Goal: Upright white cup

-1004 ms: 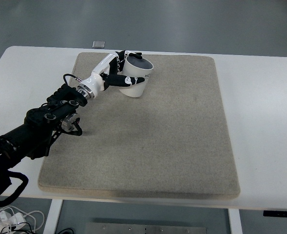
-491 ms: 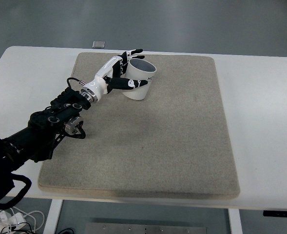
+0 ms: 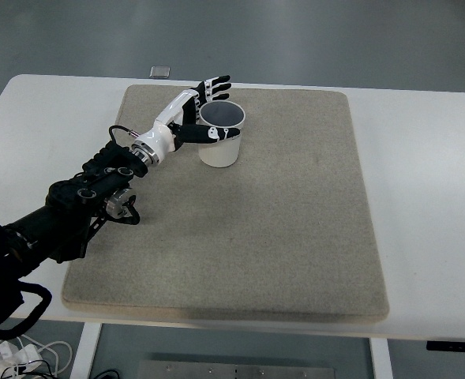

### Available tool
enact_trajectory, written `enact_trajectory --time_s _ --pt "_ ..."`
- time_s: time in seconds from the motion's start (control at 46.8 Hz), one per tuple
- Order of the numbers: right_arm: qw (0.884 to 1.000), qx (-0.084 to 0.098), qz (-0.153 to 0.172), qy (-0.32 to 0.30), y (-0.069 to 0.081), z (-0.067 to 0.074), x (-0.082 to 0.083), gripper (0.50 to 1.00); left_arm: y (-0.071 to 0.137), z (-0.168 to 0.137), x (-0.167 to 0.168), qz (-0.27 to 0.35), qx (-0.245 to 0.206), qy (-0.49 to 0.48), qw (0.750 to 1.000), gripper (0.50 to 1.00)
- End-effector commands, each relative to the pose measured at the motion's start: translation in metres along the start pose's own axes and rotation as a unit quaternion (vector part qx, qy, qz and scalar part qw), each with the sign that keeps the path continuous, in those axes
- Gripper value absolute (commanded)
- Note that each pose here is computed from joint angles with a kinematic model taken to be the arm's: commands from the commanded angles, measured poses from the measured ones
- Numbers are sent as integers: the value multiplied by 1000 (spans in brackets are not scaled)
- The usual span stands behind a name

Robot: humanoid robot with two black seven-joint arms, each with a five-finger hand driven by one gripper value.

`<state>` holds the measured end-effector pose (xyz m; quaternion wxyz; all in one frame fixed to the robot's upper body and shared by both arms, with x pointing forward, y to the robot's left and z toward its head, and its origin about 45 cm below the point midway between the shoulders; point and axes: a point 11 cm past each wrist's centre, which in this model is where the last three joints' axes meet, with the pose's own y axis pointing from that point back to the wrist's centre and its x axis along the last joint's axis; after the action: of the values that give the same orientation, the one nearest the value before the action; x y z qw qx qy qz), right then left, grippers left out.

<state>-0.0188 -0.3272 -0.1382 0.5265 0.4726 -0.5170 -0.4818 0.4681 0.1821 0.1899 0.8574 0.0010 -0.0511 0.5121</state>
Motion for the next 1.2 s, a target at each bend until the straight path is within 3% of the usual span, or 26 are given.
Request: enact_trajectory --time_s 0.0,0.321,0.534,0.769,1.175 --pt "1000 0 0 0 0 0 0 952 0 1 0 0 0 0 1000 964" --pt "1000 0 0 0 0 0 0 952 -9 21 6 8 -29 17 999 964" --pt "1000 0 0 0 0 0 0 952 -26 59 12 4 -68 17 998 981" --pt "1000 0 0 0 0 0 0 952 -40 104 45 62 -121 60 989 988" --pt "1000 0 0 0 0 0 0 952 -20 88 98 178 -125 148 965 990"
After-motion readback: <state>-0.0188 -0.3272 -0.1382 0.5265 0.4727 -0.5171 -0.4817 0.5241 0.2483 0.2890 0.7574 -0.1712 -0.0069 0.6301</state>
